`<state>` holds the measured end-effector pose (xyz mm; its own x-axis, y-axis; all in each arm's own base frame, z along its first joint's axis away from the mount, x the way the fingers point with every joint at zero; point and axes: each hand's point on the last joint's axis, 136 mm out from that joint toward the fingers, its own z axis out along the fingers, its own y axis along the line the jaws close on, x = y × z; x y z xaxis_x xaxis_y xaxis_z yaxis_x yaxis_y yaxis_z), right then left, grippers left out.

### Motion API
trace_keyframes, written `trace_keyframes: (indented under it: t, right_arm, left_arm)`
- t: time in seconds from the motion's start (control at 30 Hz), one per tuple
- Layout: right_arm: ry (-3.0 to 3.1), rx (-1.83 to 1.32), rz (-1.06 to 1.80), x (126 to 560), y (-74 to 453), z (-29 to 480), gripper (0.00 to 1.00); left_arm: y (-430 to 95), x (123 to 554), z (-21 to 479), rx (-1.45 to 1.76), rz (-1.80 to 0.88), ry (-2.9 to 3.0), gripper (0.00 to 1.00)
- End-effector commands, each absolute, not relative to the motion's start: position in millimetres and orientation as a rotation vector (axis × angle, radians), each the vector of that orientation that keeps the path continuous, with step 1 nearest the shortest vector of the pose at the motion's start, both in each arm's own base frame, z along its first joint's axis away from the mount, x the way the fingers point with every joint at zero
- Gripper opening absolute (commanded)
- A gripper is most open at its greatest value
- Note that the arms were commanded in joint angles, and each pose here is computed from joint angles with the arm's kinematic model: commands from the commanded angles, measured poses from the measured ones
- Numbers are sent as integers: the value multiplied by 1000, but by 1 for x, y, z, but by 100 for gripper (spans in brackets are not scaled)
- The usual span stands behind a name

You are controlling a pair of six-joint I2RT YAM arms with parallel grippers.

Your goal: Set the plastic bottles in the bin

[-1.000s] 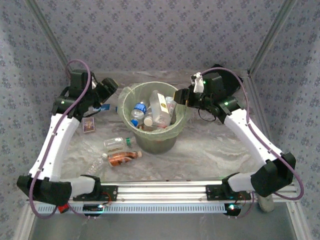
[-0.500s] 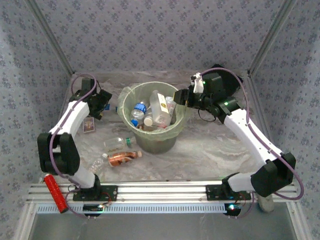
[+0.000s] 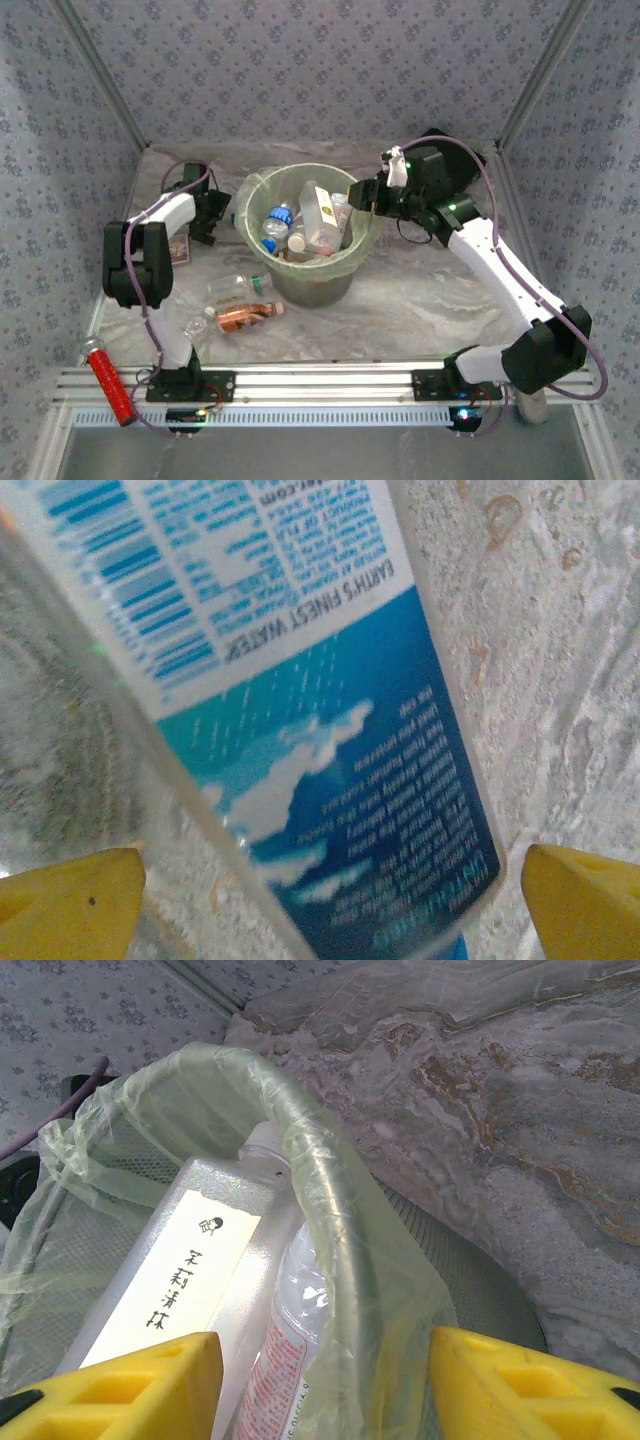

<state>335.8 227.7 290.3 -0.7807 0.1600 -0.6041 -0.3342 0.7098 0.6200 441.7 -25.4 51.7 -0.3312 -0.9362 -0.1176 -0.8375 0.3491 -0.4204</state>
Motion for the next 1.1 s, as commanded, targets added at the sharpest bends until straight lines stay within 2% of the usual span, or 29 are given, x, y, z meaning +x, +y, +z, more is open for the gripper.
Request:
trace_keyframes:
  t: [0.0,0.23,0.47,0.87,1.07]
  right_arm:
    - [2262,-148,977,333,225,294,58]
    - [2269,-137,972,334,222,291,58]
    - [2269,-132,974,335,221,291,58]
    - [2266,-114,968,334,219,293,57]
    - [2247,-120,989,332,220,300,57]
  left_arm:
    - [-18,457,50,-1593,-402,2225,97]
    - [-16,461,34,-1604,-376,2254,93]
    - [-16,458,33,-1599,-368,2265,79]
    - [-14,453,69,-1531,-388,2245,62]
    - [-15,444,110,-1430,-417,2223,59]
